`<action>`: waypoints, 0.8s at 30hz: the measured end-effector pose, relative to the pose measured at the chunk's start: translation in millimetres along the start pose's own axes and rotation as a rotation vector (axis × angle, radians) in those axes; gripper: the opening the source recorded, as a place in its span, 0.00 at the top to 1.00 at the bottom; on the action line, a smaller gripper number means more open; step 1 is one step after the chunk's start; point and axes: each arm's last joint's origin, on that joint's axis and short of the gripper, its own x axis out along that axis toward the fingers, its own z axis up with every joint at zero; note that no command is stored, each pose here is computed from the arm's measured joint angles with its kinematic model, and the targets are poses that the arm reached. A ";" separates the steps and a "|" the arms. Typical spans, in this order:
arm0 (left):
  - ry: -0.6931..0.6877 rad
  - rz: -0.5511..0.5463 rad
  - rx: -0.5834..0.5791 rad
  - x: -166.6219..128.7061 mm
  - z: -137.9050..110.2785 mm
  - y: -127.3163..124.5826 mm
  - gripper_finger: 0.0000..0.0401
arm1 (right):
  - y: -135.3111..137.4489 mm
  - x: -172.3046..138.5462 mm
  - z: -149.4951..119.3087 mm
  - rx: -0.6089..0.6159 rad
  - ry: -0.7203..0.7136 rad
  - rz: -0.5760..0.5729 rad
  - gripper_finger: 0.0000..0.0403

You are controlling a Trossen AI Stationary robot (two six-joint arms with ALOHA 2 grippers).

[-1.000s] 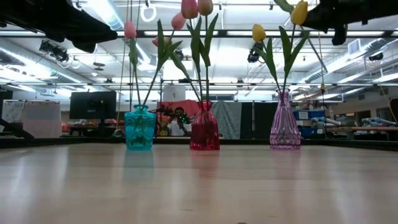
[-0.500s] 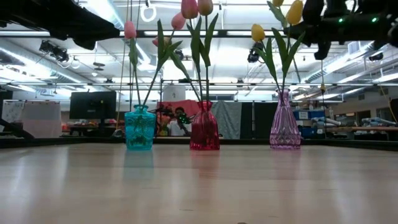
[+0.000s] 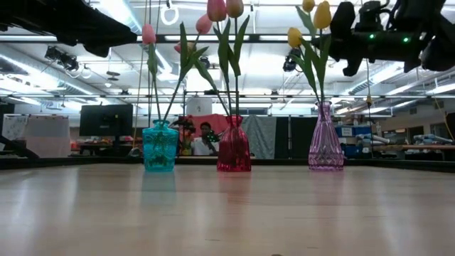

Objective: Sort flowers into vase by color
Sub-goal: Put the yellow flower into the pink vase

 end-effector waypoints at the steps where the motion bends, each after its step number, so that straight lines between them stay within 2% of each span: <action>1: 0.000 0.000 0.000 0.0 0.0 0.0 0.67 | -0.3 0.9 -2.6 -0.006 0.010 -0.001 0.98; 8: 0.001 0.000 -0.006 0.0 0.0 0.0 0.67 | 0.0 4.5 -13.7 -0.037 0.061 0.048 0.98; 16: 0.001 0.000 -0.019 0.0 -0.1 0.0 0.67 | 5.3 3.2 -15.7 -0.075 0.108 0.243 0.98; 24: 0.002 0.000 -0.027 0.0 -0.2 0.0 0.67 | 2.0 -9.5 -23.1 -0.090 0.199 0.257 0.97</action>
